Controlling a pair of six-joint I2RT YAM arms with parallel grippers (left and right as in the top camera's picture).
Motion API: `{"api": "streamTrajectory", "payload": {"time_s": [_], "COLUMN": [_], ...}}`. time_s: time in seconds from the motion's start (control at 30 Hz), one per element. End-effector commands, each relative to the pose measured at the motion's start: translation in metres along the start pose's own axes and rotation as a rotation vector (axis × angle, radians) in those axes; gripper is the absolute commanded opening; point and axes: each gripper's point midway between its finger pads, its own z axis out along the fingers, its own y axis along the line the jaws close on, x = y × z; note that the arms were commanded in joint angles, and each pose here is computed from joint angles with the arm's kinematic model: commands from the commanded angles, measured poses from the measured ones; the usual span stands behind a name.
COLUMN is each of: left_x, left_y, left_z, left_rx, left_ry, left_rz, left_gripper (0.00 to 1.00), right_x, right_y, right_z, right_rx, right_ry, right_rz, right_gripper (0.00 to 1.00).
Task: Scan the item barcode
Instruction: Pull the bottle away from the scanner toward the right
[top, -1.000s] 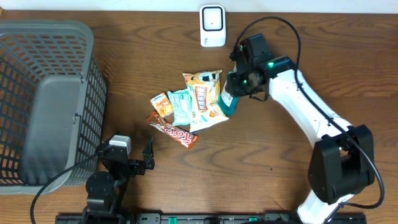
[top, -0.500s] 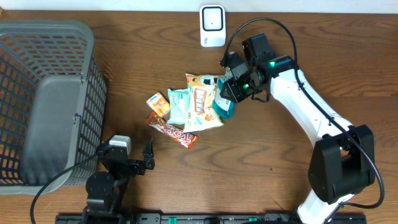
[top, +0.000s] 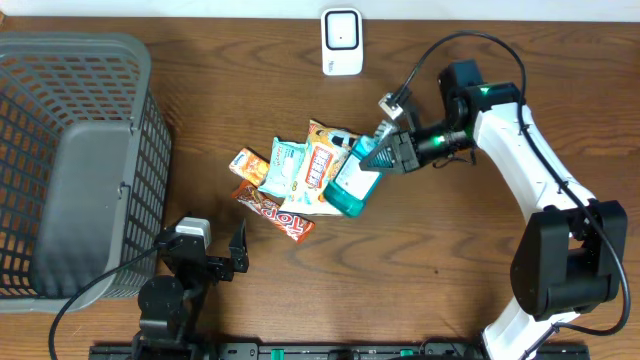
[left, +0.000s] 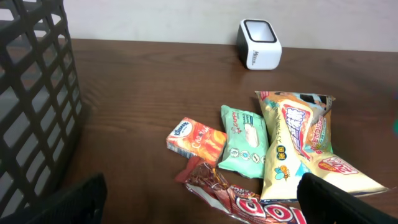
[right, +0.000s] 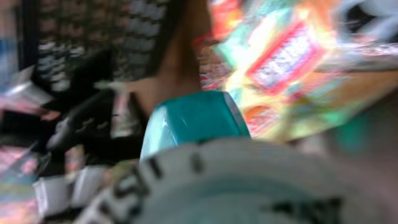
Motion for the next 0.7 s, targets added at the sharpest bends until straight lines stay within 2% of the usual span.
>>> {"api": "streamTrajectory", "payload": {"time_s": [0.0, 0.17, 0.5, 0.6, 0.67], "left_x": [0.012, 0.012, 0.012, 0.012, 0.012], "left_y": [-0.002, -0.002, -0.002, -0.002, -0.002], "left_z": [0.003, 0.003, 0.003, 0.003, 0.003], "left_rx": [0.015, 0.015, 0.015, 0.015, 0.015], "left_ry": [0.028, 0.028, 0.028, 0.028, 0.028], "left_rz": [-0.003, -0.003, -0.003, -0.003, -0.003], "left_gripper": [0.98, 0.98, 0.98, 0.98, 0.98], "right_x": [-0.005, 0.012, 0.018, 0.015, 0.01], "right_y": [0.056, 0.062, 0.043, 0.023, -0.004], "right_z": [-0.013, -0.013, -0.009, -0.007, -0.006], "right_rx": [-0.232, -0.236, -0.137, -0.042, 0.106], "right_ry": [-0.093, -0.049, 0.005, 0.029, 0.049], "right_rz": [-0.165, -0.186, -0.237, -0.186, -0.078], "right_gripper": [0.01, 0.01, 0.01, 0.01, 0.01]}}
